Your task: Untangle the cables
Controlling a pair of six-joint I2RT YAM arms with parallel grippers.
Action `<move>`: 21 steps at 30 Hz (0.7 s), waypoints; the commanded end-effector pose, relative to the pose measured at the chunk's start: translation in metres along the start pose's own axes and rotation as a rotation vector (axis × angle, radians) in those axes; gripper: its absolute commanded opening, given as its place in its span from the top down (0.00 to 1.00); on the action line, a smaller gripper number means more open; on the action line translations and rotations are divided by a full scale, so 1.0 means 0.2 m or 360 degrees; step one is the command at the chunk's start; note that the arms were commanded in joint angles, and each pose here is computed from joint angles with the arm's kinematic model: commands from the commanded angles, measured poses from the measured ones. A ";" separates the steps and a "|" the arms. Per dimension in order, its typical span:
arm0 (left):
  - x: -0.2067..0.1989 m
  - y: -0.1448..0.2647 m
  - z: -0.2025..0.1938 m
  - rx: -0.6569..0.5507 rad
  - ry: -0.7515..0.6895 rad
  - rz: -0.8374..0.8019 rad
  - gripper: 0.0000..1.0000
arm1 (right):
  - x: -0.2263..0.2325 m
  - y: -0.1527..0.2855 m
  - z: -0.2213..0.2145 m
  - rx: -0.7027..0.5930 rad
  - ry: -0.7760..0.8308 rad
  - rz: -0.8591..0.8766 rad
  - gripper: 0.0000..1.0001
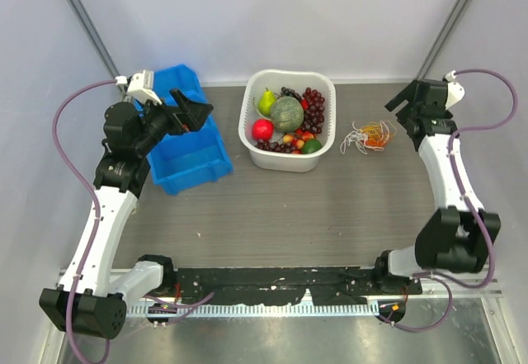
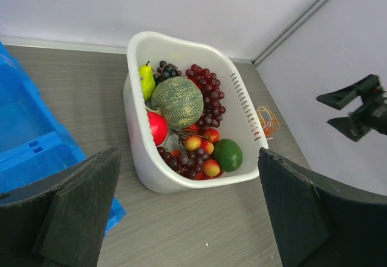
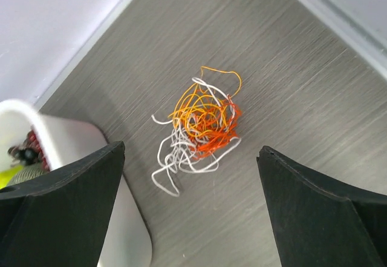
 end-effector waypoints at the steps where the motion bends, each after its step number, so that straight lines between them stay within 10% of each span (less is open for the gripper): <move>1: -0.03 -0.02 0.04 -0.0056 -0.0058 -0.0070 0.00 | 0.00 -0.25 -0.05 0.0176 -0.0304 0.0079 0.06; 15: -0.03 -0.04 0.01 -0.0036 -0.0035 -0.0110 0.00 | -0.08 -0.72 -0.61 0.0757 -0.0118 0.0025 0.32; 19: -0.03 -0.04 0.00 -0.0034 -0.0039 -0.0109 0.00 | -0.09 -0.72 -0.70 0.0822 -0.0073 0.0043 0.55; 21: -0.02 -0.06 -0.01 -0.0017 -0.0030 -0.0103 0.01 | -0.10 -0.68 -0.72 0.0830 -0.0058 0.0038 0.89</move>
Point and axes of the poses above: each gripper's point midway between its finger pads, its own y axis back along the fingers, its own x axis along the line the jaws close on, z = x × y, the point moved 3 cm from there along y, back along the fingers, and after that the axes turned 9 degrees about -y, right-handed, at the moved point
